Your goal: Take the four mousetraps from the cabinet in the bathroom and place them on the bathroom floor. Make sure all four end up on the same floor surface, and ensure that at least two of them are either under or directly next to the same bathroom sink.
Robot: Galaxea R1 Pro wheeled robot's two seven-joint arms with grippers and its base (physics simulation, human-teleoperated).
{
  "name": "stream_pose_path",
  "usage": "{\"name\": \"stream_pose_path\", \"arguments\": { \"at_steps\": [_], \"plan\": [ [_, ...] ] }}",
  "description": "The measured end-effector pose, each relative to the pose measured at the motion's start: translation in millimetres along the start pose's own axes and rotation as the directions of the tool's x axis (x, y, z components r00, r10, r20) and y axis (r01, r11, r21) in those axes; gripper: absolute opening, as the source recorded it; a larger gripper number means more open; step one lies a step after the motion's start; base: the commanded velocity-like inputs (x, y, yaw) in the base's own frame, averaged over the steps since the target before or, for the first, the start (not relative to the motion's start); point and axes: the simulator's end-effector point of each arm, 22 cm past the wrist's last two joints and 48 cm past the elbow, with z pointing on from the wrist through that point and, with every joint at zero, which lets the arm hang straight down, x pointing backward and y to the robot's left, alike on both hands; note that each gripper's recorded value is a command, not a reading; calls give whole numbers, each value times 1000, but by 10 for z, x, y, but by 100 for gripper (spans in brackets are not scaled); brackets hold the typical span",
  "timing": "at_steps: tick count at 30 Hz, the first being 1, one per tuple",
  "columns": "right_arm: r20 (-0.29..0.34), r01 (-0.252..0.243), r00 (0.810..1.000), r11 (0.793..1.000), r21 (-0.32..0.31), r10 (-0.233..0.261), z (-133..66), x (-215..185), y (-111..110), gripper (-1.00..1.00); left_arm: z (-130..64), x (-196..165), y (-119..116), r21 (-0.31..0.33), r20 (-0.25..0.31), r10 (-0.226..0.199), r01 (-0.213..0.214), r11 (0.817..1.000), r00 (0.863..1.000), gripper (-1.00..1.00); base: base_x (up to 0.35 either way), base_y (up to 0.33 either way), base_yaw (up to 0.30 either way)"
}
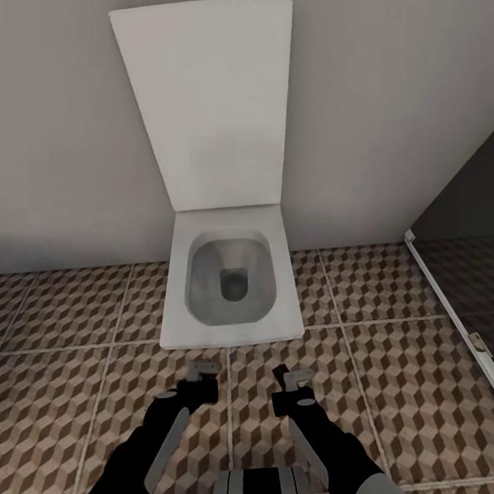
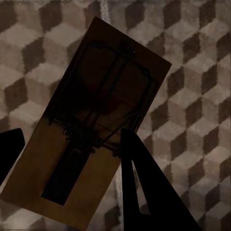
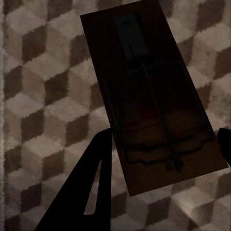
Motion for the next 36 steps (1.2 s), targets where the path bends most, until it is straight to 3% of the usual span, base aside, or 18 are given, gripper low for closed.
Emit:
{"name": "stream_pose_path", "arguments": {
  "at_steps": [6,20,36],
  "plan": [
    [3,-2,1000,1000,-2,2,-1,-10,5,-100,15,64,-71,10,-12,21,-21,1000,1000,-100,0,0,0],
    [30,-6,1000,1000,-8,6,-30,-125,23,-100,116,377,17,-7,-82,21,-22,1000,996,-100,0,0,0],
    [32,-7,999,1000,-8,7,-32,-134,24,-100,120,301,11,-6,-48,16,-16,1000,999,-100,0,0,0]
  ]
}}
